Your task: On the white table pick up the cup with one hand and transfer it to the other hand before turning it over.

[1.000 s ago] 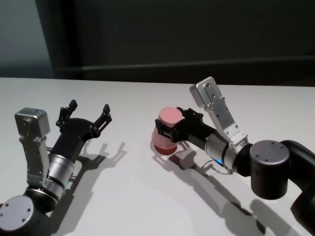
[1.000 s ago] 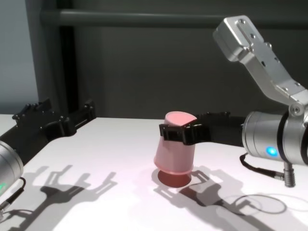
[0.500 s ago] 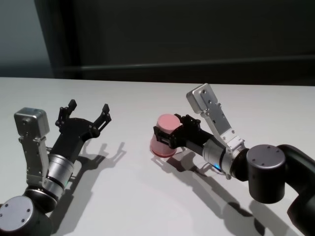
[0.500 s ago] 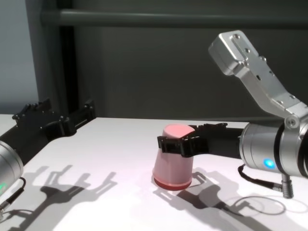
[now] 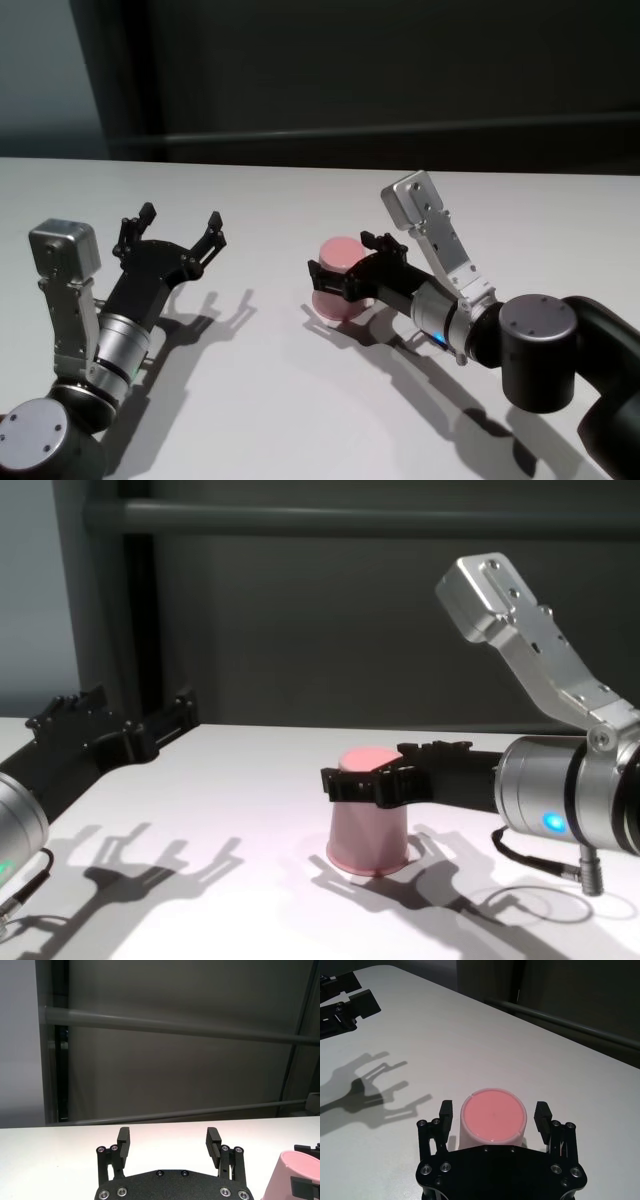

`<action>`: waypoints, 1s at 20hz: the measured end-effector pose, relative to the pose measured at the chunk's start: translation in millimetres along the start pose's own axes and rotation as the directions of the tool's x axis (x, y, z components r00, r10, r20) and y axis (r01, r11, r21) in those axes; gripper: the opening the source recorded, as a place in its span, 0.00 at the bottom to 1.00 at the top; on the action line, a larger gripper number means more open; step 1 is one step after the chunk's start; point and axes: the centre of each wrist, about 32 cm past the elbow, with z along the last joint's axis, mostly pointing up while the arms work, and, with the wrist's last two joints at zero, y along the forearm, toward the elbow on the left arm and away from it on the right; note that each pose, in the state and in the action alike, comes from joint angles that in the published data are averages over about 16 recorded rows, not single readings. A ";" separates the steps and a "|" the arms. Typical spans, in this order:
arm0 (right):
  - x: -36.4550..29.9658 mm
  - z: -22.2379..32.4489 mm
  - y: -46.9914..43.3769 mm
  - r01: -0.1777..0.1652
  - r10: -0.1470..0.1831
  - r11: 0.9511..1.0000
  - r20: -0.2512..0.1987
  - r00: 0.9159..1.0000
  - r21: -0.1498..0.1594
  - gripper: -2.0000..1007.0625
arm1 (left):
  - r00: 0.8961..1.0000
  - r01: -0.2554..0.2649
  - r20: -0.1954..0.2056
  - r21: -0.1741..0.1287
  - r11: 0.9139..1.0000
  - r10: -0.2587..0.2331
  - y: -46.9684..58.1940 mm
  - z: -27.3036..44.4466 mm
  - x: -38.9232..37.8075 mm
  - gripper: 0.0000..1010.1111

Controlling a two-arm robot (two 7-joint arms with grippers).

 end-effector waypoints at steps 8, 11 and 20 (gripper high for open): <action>8.0 3.9 -9.9 0.026 -0.022 0.992 -0.036 0.999 0.122 0.99 | 1.000 0.000 0.000 0.000 1.000 0.000 0.0 0.0 0.0 0.99; 12.6 5.0 -17.2 0.059 -0.052 0.981 -0.044 0.998 0.182 1.00 | 1.000 0.000 0.000 0.000 1.000 0.000 0.0 0.0 0.0 0.99; 23.9 1.9 -39.3 0.193 -0.188 0.935 -0.046 0.981 0.299 1.00 | 1.000 0.000 0.000 0.000 1.000 0.000 0.0 0.0 0.0 0.99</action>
